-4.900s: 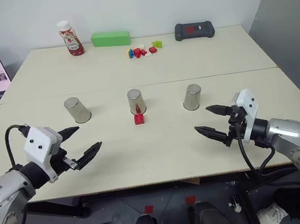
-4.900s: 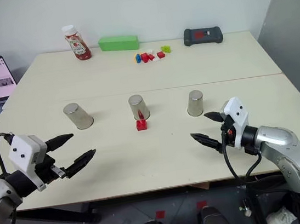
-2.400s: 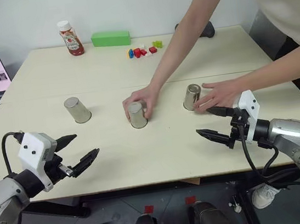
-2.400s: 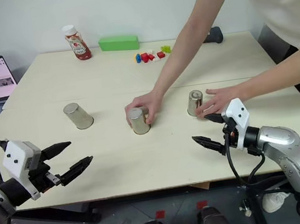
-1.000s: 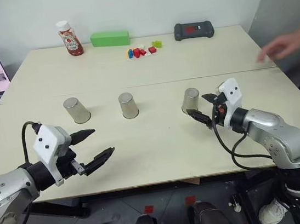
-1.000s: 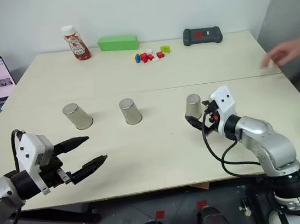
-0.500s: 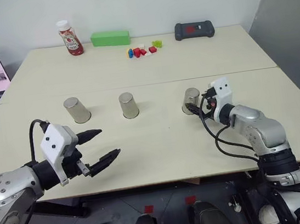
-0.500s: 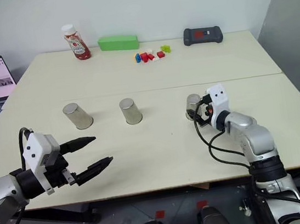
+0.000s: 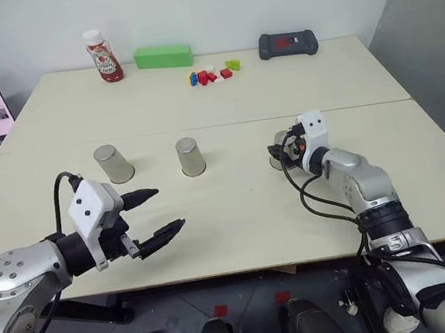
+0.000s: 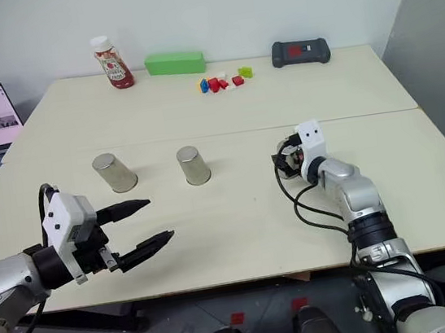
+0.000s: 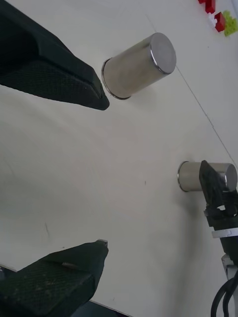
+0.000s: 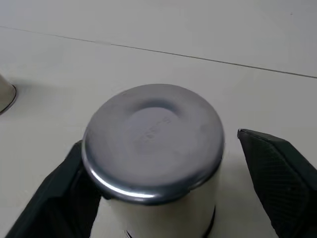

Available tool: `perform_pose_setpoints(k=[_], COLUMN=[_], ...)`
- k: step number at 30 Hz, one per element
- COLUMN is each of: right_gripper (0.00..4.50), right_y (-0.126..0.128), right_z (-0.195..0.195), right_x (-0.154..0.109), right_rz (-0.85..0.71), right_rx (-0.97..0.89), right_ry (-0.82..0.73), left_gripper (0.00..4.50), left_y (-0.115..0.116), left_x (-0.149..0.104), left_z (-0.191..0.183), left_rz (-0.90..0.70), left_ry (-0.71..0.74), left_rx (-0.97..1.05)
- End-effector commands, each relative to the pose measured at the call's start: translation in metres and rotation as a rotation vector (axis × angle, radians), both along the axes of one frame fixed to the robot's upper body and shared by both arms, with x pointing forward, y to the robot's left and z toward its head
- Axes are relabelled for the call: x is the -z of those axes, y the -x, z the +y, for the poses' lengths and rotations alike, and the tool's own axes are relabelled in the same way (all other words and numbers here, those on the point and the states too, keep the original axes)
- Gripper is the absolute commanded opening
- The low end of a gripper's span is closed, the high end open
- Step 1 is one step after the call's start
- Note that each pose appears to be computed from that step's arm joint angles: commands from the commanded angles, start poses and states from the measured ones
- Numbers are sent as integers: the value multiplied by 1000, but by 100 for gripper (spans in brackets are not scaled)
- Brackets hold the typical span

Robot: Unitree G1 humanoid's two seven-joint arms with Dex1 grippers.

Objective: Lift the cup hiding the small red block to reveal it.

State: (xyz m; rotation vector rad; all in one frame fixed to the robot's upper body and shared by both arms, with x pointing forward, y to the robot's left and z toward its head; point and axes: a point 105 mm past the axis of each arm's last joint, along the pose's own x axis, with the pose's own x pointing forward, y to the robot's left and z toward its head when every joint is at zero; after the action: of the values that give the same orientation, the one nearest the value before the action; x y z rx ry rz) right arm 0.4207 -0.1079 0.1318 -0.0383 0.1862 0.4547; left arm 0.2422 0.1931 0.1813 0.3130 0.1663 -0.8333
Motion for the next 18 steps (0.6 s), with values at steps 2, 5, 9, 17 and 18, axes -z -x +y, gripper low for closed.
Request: perform_pose_setpoints(k=[2, 5, 9, 17, 18], right_gripper=[289, 265, 265, 265, 265], right_y=[-4, -1, 7, 16, 16], right_z=[-4, -2, -4, -52, -59], right_x=[-19, -28, -54, -85, -83], right_rz=[-75, -111, -181, -242, -231], right_rx=[17, -3, -21, 143, 175], right_ry=[-5, -7, -34, 1, 25], left_gripper=[450, 450, 450, 450, 450], left_y=[-1, -2, -2, -2, -3], left_x=[-6, -5, -5, -5, -5], left_z=[-2, -3, -4, -4, -4], left_rz=[-34, -35, -34, -32, -32], left_ry=[-10, -7, -6, -7, -6], left_rx=[8, 11, 15, 18, 21])
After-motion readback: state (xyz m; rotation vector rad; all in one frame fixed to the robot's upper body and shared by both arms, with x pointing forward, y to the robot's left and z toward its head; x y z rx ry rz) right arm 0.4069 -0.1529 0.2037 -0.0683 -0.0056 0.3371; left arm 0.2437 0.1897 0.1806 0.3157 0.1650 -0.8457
